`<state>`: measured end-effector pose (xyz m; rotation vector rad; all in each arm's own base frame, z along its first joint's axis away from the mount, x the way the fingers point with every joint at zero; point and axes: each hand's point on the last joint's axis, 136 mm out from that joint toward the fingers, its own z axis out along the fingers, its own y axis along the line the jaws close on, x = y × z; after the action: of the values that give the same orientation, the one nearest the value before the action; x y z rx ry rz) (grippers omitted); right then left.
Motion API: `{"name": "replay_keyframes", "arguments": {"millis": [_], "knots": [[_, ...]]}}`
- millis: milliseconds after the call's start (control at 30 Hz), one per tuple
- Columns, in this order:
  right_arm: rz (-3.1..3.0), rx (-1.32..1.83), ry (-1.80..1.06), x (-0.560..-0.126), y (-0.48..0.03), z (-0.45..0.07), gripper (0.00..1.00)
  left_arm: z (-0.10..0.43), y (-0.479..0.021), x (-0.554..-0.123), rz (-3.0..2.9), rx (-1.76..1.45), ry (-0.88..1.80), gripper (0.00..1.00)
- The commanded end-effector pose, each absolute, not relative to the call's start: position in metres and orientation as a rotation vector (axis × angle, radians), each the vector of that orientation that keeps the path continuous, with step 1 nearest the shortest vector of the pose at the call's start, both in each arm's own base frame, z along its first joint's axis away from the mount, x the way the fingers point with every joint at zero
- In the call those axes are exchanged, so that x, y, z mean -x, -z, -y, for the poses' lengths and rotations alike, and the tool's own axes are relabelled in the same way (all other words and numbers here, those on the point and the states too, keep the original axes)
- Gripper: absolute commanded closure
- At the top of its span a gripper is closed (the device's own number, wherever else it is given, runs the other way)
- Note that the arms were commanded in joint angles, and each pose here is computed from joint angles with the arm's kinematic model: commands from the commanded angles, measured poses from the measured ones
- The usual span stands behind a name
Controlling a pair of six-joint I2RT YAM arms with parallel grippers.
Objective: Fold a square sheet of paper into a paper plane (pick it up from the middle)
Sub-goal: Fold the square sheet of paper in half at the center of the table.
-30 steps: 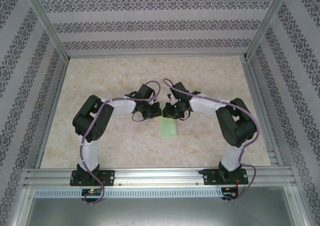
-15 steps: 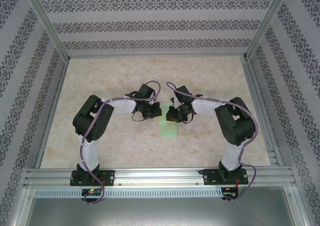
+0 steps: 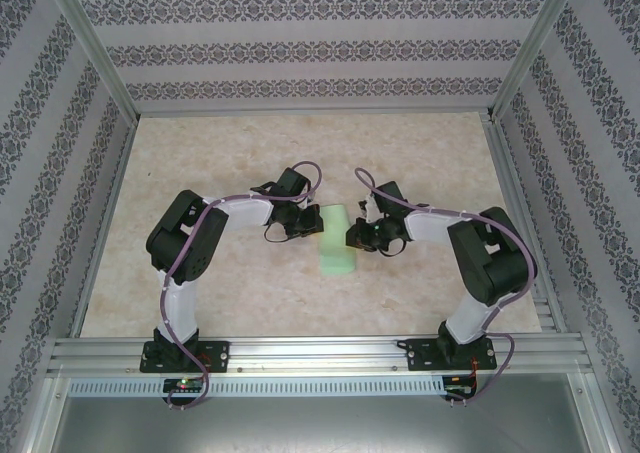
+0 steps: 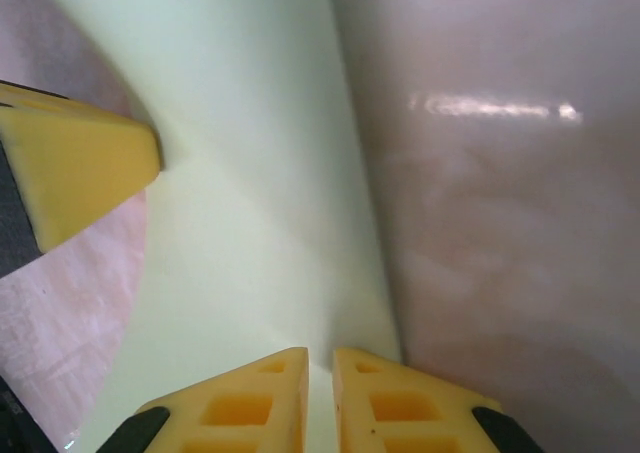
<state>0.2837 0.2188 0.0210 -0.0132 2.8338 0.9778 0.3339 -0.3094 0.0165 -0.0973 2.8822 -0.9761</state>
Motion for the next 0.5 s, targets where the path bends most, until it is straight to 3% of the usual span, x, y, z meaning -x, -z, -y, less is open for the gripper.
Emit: {"name": "replay_keyframes", "arguments": {"millis": [0, 133, 467], "knots": [[-2.727, 0.012, -1.015, -0.299, -0.056, -0.223, 0.84, 0.265, 0.047, -0.286, -3.147, 0.18, 0.63, 1.0], [-2.654, -0.014, -1.057, -0.318, -0.071, -0.237, 0.84, 0.266, 0.046, -0.286, -3.146, 0.173, 0.636, 1.0], [-2.695, -0.019, -1.105, -0.339, -0.037, -0.267, 0.92, 0.266, 0.047, -0.284, -3.159, 0.17, 0.625, 1.0]]}}
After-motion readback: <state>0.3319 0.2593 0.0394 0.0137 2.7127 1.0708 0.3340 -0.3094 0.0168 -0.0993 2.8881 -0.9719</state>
